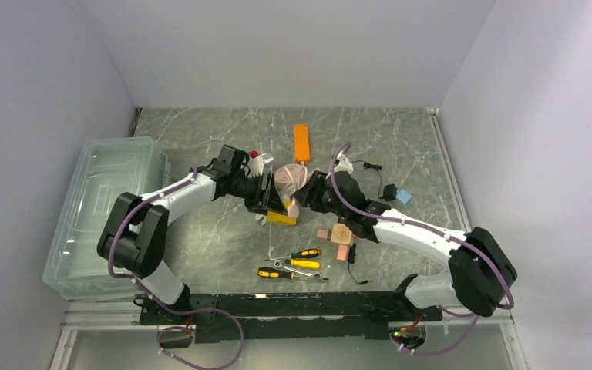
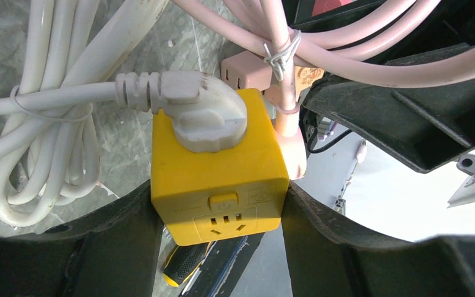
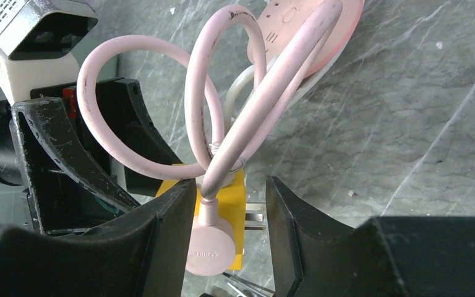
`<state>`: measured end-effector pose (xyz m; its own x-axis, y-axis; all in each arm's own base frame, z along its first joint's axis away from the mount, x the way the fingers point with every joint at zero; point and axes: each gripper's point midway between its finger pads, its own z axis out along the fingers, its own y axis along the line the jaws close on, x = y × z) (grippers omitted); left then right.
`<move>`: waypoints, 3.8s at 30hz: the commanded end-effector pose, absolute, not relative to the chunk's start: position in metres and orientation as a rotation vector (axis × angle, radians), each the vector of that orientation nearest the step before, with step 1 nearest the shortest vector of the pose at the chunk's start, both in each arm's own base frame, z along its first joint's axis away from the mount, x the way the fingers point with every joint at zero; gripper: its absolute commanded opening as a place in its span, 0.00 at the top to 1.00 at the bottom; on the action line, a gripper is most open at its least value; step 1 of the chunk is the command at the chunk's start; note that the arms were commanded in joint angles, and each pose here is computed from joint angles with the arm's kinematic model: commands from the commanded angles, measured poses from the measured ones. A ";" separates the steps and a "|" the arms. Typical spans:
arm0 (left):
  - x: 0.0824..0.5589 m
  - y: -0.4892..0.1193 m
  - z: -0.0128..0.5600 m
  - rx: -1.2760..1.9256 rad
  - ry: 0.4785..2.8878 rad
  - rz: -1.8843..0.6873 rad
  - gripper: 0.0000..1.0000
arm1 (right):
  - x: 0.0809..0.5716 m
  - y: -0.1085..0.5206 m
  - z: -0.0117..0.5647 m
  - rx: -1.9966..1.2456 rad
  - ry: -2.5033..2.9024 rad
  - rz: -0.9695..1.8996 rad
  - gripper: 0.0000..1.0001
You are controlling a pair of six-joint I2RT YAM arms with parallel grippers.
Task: Pull the plug off the socket
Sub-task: Remove the plug from the socket.
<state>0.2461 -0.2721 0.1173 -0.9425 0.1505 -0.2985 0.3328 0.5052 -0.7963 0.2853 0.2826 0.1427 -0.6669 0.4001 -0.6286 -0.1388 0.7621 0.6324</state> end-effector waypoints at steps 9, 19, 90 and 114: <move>0.238 -0.285 0.149 0.541 2.391 -1.610 1.00 | 0.289 0.310 0.164 0.194 2.073 1.076 0.57; 0.239 -0.284 0.152 0.556 2.380 -1.588 1.00 | 0.294 0.315 0.158 0.245 2.085 1.101 0.68; 0.277 -0.235 0.155 0.388 2.402 -1.427 1.00 | 0.298 0.313 0.175 0.221 2.106 0.969 1.00; 0.282 -0.227 0.145 0.326 2.464 -1.337 1.00 | 0.305 0.308 0.173 0.233 2.099 1.030 1.00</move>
